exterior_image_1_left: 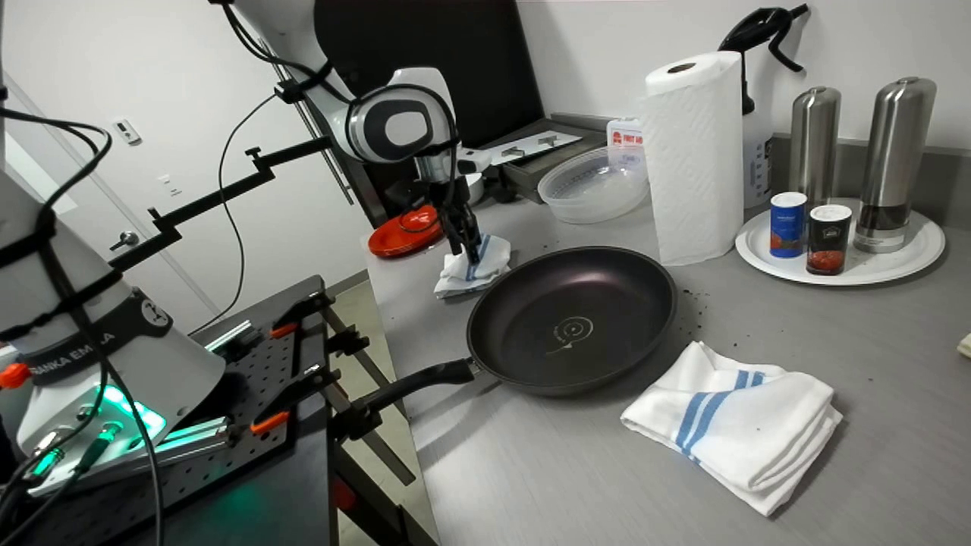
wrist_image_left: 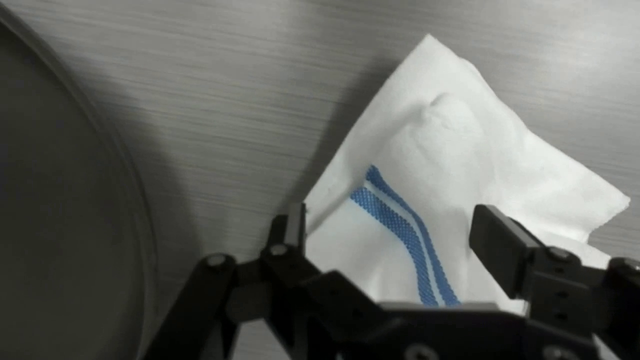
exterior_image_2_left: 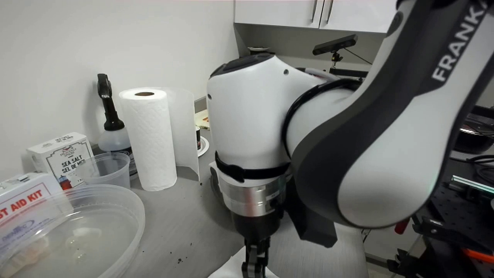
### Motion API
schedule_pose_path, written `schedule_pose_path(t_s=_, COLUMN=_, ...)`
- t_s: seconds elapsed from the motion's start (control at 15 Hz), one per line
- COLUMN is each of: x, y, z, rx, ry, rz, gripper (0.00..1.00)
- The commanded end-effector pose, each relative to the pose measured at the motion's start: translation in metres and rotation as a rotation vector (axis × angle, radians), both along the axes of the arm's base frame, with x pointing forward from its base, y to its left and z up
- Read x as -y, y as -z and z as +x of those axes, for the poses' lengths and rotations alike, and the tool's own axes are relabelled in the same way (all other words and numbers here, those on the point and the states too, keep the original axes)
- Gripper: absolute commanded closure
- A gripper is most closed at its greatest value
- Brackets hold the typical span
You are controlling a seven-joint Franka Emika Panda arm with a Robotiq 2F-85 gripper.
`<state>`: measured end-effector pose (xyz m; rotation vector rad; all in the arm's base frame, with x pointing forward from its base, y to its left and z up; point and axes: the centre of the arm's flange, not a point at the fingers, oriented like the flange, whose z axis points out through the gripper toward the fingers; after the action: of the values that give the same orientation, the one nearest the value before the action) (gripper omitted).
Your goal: Use the left white towel to wipe the pan
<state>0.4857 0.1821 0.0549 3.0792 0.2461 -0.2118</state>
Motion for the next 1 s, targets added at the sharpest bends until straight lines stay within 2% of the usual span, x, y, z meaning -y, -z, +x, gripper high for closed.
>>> schedule_pose_path(t_s=0.0, x=0.037, y=-0.044, z=-0.017, rx=-0.073, ry=-0.067, rz=-0.018, gripper=0.0)
schedule_pose_path(t_s=0.2, x=0.07, y=-0.078, z=-0.015, rx=-0.095, ry=-0.073, rz=-0.035, gripper=0.0)
schedule_pose_path(t_s=0.47, x=0.124, y=-0.126, z=-0.011, rx=-0.062, ry=-0.041, rz=-0.066, gripper=0.0)
schedule_pose_path(t_s=0.6, x=0.152, y=-0.144, z=-0.018, rx=-0.055, ry=-0.025, rz=-0.083, gripper=0.0)
schedule_pose_path(t_s=0.8, x=0.192, y=-0.16, z=-0.04, rx=0.049, ry=0.009, rz=-0.141, gripper=0.0)
schedule_pose_path(t_s=0.93, x=0.215, y=-0.169, z=-0.059, rx=0.1, ry=0.03, rz=-0.149, gripper=0.0)
